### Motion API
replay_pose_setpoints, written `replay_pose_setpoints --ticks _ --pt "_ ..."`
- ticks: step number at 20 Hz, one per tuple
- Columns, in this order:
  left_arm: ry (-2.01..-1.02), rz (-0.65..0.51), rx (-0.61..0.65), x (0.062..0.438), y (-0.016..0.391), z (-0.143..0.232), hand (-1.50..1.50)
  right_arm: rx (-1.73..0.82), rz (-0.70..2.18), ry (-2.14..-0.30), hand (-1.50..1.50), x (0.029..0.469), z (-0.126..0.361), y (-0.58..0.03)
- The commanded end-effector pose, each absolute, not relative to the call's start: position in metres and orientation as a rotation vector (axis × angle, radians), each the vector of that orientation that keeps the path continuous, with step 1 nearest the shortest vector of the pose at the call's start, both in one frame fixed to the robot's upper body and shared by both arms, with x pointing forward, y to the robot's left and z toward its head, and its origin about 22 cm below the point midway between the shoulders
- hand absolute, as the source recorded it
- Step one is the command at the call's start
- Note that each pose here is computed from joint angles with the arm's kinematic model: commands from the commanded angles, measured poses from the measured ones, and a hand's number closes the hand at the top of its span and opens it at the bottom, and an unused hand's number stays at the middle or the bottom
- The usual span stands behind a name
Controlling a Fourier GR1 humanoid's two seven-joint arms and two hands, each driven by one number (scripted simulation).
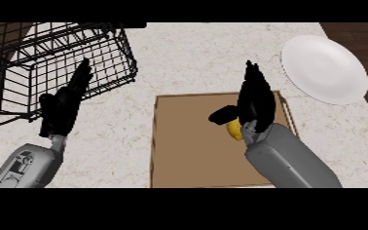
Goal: Pick the lemon from the tray and place it in the plate
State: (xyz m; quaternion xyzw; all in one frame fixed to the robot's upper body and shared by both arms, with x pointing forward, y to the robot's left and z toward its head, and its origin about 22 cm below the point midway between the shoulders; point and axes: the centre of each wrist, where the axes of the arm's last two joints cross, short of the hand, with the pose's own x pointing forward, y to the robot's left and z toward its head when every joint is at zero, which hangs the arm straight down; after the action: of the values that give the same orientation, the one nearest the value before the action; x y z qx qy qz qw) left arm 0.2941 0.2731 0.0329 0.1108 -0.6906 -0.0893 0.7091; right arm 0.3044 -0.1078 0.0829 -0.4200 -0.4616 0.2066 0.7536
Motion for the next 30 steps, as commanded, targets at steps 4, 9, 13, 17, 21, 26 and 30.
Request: replay_pose_setpoints --ticks 4,9,13,17,21,26,30 --pt "-1.548 -0.204 0.236 0.295 0.259 0.030 0.00 -0.923 0.456 -0.766 -1.50 0.289 0.106 -0.117" --pt "-1.564 -0.215 0.223 0.293 0.262 0.037 0.00 -0.918 0.494 -0.658 -1.50 0.297 0.089 -0.124" --pt "-1.554 -0.224 0.215 0.307 0.265 0.051 0.00 -0.879 0.507 -0.627 -1.50 0.300 0.063 -0.122" --pt "-1.577 -0.217 0.219 0.303 0.265 0.050 0.00 -0.860 0.523 -0.610 -1.50 0.295 0.043 -0.130" --pt "-1.560 -0.208 0.215 0.302 0.269 0.040 0.00 -0.867 0.517 -0.579 -1.50 0.292 0.045 -0.129" --pt "-1.553 -0.218 0.223 0.306 0.263 0.037 0.00 -0.845 0.518 -0.568 -1.50 0.288 0.030 -0.139" --pt "-1.572 -0.223 0.222 0.290 0.262 0.038 0.00 -0.873 0.516 -0.607 1.50 0.287 0.019 -0.137"
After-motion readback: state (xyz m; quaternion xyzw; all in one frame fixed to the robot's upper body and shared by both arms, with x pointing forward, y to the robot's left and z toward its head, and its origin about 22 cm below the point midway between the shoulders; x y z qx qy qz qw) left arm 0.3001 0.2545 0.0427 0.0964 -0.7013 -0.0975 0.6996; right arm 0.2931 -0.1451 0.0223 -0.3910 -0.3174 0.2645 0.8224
